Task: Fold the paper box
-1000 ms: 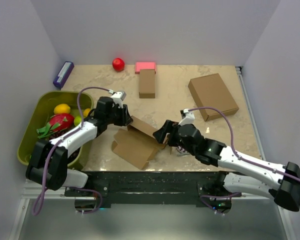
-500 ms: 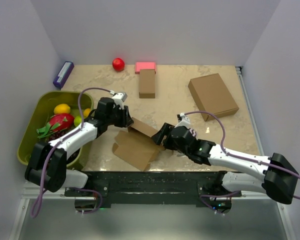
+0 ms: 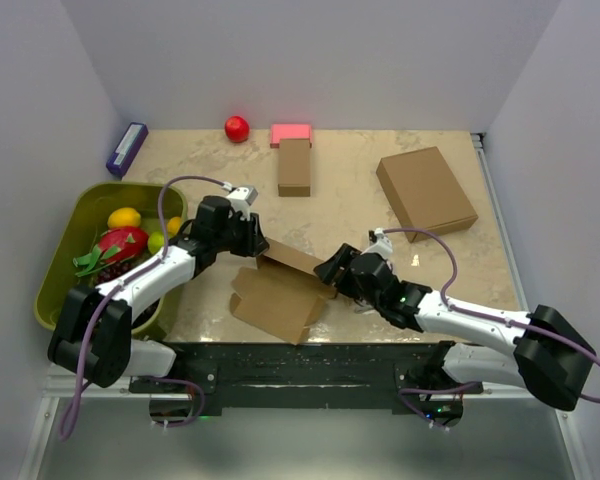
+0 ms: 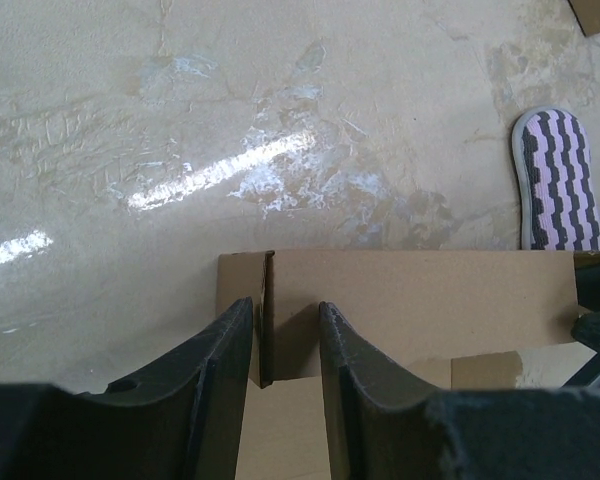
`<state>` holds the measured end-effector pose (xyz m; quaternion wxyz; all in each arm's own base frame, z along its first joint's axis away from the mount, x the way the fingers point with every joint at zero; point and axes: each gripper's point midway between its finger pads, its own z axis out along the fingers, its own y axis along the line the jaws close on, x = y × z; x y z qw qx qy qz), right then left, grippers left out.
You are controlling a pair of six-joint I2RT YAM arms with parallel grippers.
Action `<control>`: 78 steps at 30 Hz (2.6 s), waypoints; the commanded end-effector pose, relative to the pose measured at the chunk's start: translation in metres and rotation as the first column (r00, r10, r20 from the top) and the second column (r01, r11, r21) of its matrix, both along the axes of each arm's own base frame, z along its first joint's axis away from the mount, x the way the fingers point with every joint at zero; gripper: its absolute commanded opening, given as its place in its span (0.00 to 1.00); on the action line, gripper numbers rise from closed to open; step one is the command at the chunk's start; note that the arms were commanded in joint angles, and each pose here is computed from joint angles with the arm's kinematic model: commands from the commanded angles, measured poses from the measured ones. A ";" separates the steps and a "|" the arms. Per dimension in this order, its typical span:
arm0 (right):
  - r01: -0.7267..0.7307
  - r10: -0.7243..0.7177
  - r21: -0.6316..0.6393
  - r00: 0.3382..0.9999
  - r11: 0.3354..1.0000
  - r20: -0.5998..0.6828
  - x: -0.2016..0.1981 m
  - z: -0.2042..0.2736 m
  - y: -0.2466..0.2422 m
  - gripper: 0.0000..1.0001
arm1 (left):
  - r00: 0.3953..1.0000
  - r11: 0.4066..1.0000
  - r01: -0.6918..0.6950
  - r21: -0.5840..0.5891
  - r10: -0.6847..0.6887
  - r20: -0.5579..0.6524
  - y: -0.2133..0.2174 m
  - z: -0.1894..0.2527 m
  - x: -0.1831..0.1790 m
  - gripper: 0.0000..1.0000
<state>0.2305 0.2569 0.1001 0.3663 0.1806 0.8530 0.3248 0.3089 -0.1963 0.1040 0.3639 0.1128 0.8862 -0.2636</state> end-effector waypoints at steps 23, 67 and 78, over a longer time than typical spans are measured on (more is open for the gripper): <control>0.072 -0.080 0.339 0.997 0.938 0.009 0.041 0.021 0.025 0.49 | 0.997 0.997 0.068 -0.022 -0.067 0.022 -0.017 0.010 -0.014 0.37; 0.191 -0.215 0.304 0.976 0.933 0.046 0.053 0.019 -0.015 0.73 | 0.996 0.996 0.092 -0.017 -0.092 -0.002 -0.025 0.001 -0.019 0.36; 0.061 -0.066 0.034 0.984 0.998 0.163 0.008 0.027 -0.056 0.61 | 0.996 0.996 0.091 -0.014 -0.091 -0.001 -0.026 0.001 -0.018 0.36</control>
